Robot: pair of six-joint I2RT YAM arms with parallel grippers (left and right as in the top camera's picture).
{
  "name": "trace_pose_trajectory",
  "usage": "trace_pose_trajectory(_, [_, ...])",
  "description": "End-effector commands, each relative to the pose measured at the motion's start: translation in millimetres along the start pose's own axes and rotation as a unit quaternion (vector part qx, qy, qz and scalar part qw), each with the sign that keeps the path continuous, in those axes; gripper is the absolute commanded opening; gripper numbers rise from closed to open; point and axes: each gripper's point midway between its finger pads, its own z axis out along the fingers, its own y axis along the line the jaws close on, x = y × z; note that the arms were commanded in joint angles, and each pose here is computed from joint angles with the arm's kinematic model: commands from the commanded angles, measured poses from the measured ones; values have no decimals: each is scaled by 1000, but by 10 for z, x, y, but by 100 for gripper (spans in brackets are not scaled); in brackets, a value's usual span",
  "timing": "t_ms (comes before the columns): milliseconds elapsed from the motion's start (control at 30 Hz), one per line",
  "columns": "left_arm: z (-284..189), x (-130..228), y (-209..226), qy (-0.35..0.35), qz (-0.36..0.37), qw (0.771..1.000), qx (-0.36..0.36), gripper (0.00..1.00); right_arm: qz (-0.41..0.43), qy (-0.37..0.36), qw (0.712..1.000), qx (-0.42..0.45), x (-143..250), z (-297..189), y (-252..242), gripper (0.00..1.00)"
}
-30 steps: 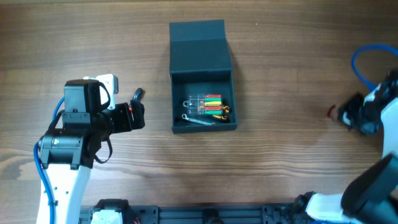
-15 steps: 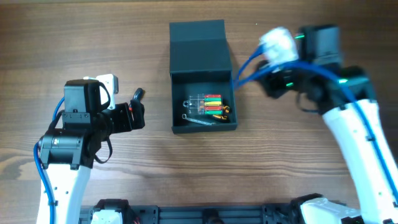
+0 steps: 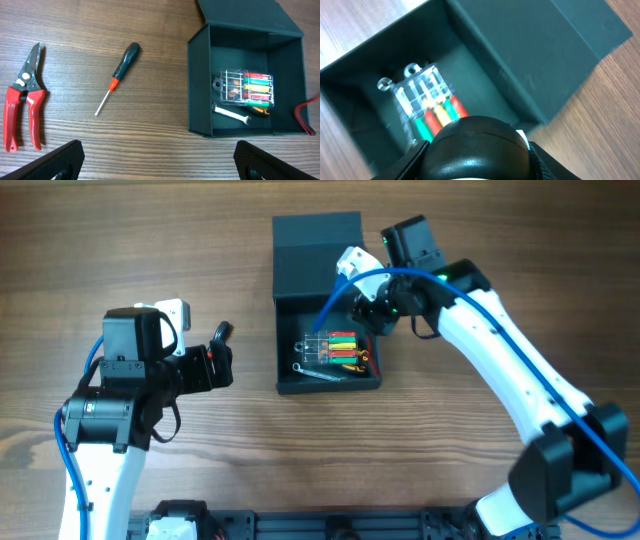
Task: Pack container
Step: 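Carry the tape measure left into the green box and release, then withdraw the right gripper and move the left gripper over the screwdriver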
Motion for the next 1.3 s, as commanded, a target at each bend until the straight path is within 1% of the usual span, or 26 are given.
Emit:
trace_pose_trajectory(0, [-46,-59,3,-10,10,1000,-2,100,16,-7,1000,-6,-60,139,-24,4])
trace_pose_trajectory(267, [-46,-59,3,-10,10,1000,-2,100,17,11,1000,-16,37,412,-49,4])
trace_pose_trajectory(333, [-46,-59,3,-10,10,1000,-2,100,8,22,999,-23,101,492,-35,4])
trace_pose_trajectory(567, [-46,-59,3,-10,10,1000,-2,100,20,56,997,-43,298,759,1,4])
trace_pose_trajectory(600, [-46,-59,3,-10,10,1000,-2,100,21,58,997,-44,308,771,3,6])
trace_pose_trajectory(633, [-46,-59,3,-10,10,1000,-2,100,21,60,997,-45,320,788,6,11])
trace_pose_trajectory(667, [-46,-59,3,-10,10,1000,-2,100,21,61,997,-45,326,796,6,20])
trace_pose_trajectory(700, [-46,-59,3,-10,10,1000,-2,100,21,61,997,-45,329,799,7,29])
trace_pose_trajectory(733, [-46,-59,3,-10,10,1000,-2,100,22,62,997,-46,333,805,8,41])
trace_pose_trajectory(800, [-46,-58,3,-10,10,1000,-2,100,21,62,997,-46,331,805,7,49])
trace_pose_trajectory(833, [-46,-59,3,-10,10,1000,-2,100,22,62,997,-46,331,805,7,57])
trace_pose_trajectory(900, [-46,-58,3,-10,10,1000,-2,100,26,62,997,-45,331,805,7,79])
trace_pose_trajectory(1000, [-46,-50,4,-8,9,1000,-2,100,35,62,996,-45,331,805,7,99])
trace_pose_trajectory(1100, [-45,-41,6,-6,9,1000,-3,100,41,64,996,-42,337,805,0,100])
trace_pose_trajectory(1267, [-45,-39,6,-6,9,1000,-3,100,77,72,994,-21,358,787,-64,100])
